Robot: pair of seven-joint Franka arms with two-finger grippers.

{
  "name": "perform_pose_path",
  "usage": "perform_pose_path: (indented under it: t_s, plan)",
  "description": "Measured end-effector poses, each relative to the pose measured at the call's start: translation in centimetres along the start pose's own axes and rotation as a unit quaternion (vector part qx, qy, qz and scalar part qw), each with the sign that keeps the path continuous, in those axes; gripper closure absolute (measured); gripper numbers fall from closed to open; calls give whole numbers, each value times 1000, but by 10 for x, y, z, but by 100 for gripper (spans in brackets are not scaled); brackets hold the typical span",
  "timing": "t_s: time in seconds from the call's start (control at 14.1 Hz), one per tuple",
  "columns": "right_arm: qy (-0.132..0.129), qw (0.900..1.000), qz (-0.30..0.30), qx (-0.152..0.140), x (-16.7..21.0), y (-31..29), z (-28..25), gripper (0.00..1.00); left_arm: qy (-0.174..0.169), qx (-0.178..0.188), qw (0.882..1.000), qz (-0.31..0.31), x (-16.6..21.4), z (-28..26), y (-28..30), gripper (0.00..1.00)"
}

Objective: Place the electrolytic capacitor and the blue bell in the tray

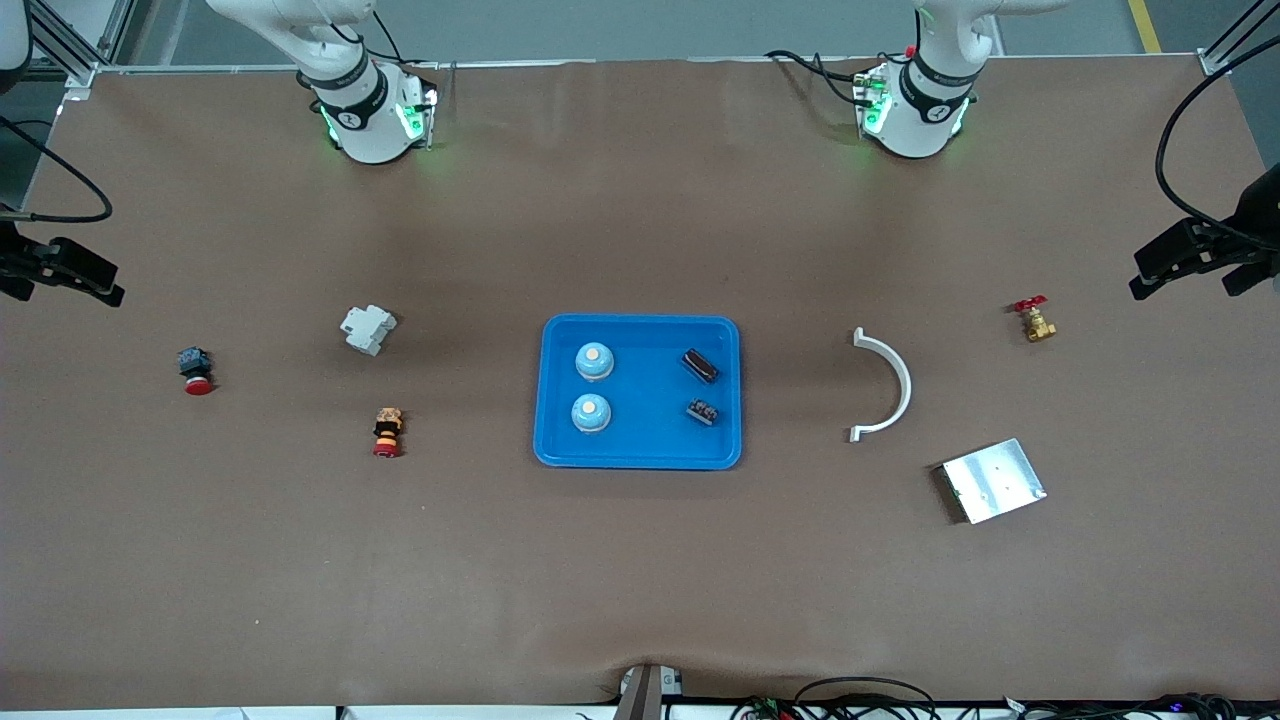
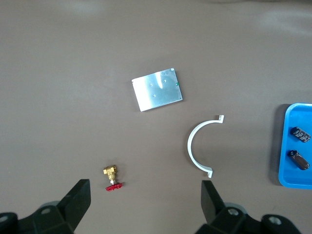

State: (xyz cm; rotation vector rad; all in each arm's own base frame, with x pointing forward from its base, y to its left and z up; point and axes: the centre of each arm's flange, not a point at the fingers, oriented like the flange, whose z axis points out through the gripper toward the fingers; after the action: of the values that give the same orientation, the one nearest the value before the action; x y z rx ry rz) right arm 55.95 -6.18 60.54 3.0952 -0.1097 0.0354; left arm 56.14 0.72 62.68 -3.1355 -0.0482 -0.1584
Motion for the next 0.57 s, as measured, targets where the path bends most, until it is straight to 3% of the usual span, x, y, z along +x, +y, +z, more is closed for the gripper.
perform_pose_path:
  t_s: [0.21, 0.57]
  plan:
    - [3, 999, 17, 29, 0, 11, 0, 0, -1, 0, 1000, 1, 0, 1, 1, 0]
    - [7, 999, 22, 35, -2, 16, -3, 0, -2, 0, 1000, 1, 0, 1, 1, 0]
